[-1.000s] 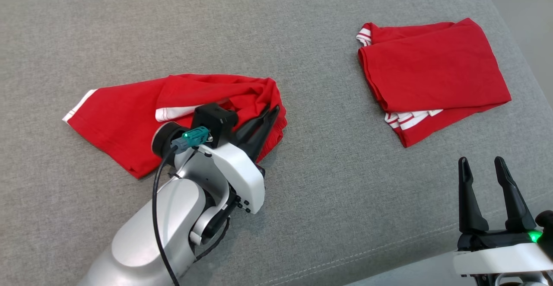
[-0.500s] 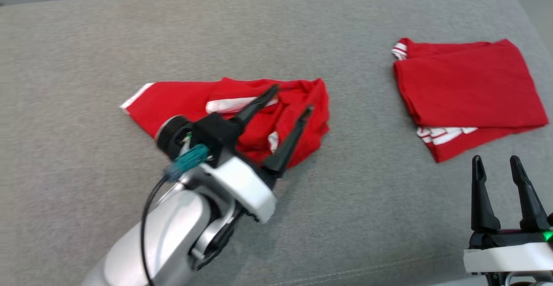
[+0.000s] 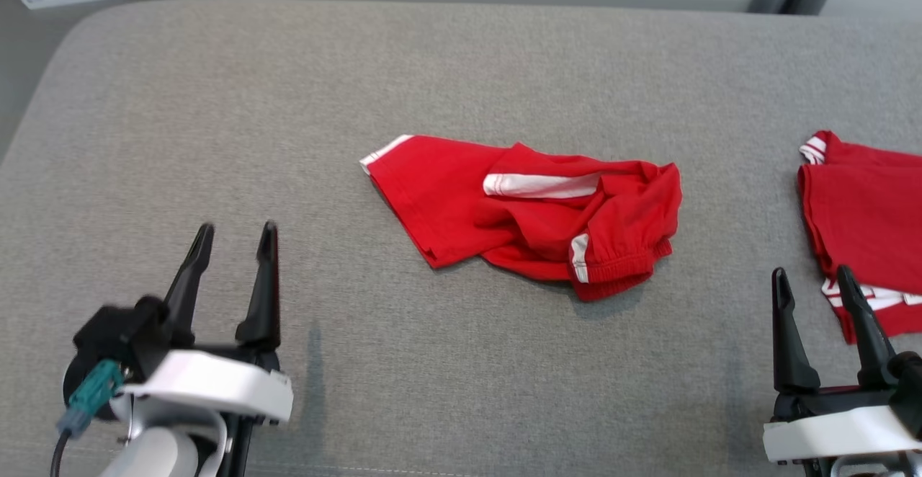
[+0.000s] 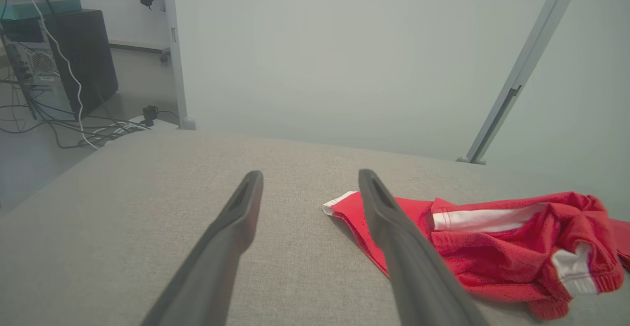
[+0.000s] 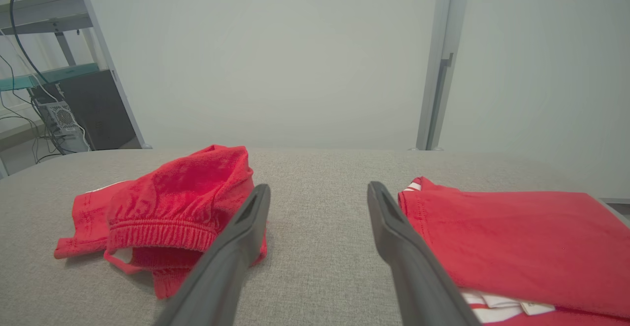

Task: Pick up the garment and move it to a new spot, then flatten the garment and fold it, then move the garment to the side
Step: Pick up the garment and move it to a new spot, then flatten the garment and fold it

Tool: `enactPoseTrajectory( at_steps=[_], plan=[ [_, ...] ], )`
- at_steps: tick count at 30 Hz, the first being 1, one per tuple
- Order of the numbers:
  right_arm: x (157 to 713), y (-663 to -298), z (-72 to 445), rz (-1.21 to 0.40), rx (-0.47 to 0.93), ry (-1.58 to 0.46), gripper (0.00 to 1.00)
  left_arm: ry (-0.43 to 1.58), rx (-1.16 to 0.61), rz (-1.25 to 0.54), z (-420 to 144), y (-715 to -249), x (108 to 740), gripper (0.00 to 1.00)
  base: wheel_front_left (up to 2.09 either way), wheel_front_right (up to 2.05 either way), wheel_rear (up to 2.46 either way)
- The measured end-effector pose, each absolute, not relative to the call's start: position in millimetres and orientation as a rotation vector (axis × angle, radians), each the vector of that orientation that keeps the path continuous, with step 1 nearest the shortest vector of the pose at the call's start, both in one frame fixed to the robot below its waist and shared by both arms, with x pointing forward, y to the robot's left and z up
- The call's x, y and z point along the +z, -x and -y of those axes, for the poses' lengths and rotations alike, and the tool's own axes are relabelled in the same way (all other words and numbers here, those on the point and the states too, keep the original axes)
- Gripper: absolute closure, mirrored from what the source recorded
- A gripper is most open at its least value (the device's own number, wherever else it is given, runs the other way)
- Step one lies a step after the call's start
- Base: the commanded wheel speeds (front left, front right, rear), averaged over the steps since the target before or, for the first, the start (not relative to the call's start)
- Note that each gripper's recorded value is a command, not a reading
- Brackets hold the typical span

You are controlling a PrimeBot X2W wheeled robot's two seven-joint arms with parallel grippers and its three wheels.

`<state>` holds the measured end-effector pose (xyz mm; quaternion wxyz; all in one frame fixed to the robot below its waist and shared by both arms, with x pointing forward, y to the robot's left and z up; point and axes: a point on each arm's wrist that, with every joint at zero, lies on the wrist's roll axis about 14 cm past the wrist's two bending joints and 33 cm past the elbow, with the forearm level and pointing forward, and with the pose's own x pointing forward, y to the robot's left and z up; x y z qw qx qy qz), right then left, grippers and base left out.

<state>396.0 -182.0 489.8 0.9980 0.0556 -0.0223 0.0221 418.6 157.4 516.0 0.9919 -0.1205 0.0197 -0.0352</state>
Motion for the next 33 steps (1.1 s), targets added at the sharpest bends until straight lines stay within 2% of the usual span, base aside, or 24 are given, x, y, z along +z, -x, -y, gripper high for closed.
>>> enactPoseTrajectory(
  at_steps=[6, 12, 23, 33],
  plan=[
    [490.8, -387.0, 172.0, 0.039, 0.076, -0.104, 0.0, 0.255, 0.051, -0.058, -187.4, -377.8, 503.1, 0.0, 0.0, 0.0, 0.0],
    [480.8, -359.5, 172.7, -0.002, 0.074, -0.105, 0.0, 0.243, 0.027, -0.059, -186.1, -354.9, 498.7, 0.0, 0.0, 0.0, 0.0],
    [483.6, -327.8, 182.1, 0.004, 0.042, -0.11, 0.0, 0.181, -0.058, -0.042, -173.6, -348.2, 502.8, 0.0, 0.0, 0.0, 0.0],
    [481.6, -329.5, 181.6, -0.003, 0.043, -0.11, 0.0, 0.182, -0.052, -0.072, -174.5, -346.8, 494.8, 0.0, 0.0, 0.0, 0.0]
  ],
)
